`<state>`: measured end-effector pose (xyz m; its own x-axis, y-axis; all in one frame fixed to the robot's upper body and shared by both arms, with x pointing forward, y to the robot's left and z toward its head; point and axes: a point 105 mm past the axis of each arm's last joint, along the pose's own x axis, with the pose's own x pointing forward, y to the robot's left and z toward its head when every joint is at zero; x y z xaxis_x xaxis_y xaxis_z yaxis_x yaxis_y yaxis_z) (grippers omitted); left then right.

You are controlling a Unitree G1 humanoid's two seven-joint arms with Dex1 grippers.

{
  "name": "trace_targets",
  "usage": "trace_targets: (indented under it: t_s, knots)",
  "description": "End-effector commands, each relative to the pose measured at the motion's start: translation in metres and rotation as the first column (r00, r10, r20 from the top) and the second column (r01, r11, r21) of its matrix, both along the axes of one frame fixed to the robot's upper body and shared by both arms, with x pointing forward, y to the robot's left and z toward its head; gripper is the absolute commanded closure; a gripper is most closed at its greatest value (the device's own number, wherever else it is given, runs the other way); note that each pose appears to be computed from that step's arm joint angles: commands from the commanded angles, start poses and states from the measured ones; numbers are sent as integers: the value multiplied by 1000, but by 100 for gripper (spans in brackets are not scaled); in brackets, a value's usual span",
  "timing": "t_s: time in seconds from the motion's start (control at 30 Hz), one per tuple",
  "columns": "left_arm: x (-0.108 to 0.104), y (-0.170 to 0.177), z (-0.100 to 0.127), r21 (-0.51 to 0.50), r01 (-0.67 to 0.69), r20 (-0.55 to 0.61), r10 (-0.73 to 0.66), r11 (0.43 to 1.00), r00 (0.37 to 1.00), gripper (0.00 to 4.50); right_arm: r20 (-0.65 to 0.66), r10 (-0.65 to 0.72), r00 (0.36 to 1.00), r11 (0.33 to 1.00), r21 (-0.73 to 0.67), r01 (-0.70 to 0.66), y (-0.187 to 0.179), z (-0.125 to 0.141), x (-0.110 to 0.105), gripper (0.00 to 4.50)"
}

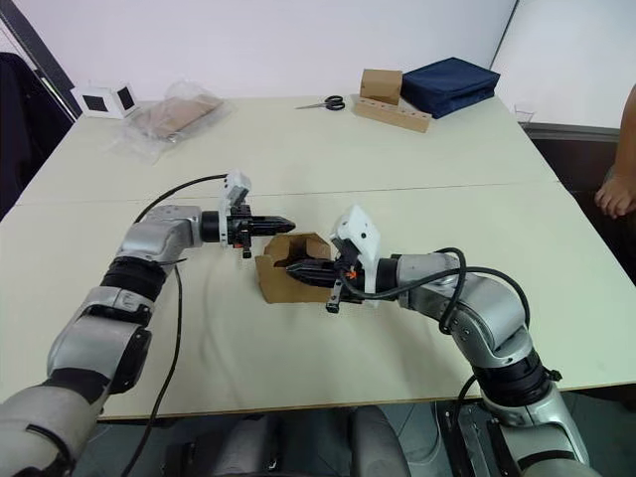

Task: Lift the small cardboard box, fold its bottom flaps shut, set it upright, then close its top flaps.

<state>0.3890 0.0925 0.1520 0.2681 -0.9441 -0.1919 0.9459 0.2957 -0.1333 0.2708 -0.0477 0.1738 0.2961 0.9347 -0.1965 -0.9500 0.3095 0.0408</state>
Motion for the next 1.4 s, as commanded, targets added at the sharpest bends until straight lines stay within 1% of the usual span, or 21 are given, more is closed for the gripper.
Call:
trace_targets:
  t_s: [0.03, 0.23, 0.53, 0.93, 1.07, 1.2, 1.3, 1.4]
  knots:
    - [0, -2, 15, -20, 41, 51, -39, 999, 998, 442, 48, 12, 999, 1000, 17, -13, 5, 10, 2, 450]
    - [-10, -6, 7, 1, 117, 37, -116, 993, 993, 442, 20, 1, 1000, 1000, 16, -1, 7, 1, 9, 450]
    - [-19, -11, 1, 24, 170, 34, -170, 985, 985, 442, -11, -9, 1000, 1000, 9, 10, 6, -9, 16, 450]
    - [-20, -9, -4, 49, 157, 47, -159, 986, 986, 442, -30, -26, 999, 996, -87, 24, 7, -37, 23, 450]
    - [-20, -6, -5, 51, 152, 49, -155, 987, 987, 442, -28, -22, 999, 996, -90, 20, 8, -39, 22, 450]
    - [-21, 0, 0, 46, 135, 69, -138, 990, 988, 442, -15, -27, 1000, 996, -81, 25, 8, -36, 22, 450]
    - [-24, 13, 11, 42, 106, 110, -110, 993, 988, 442, 1, -38, 999, 997, -70, 38, 5, -31, 22, 450]
    - [-34, 32, 25, 25, 75, 138, -78, 997, 987, 442, 12, -44, 999, 997, -59, 44, 4, -27, 20, 450]
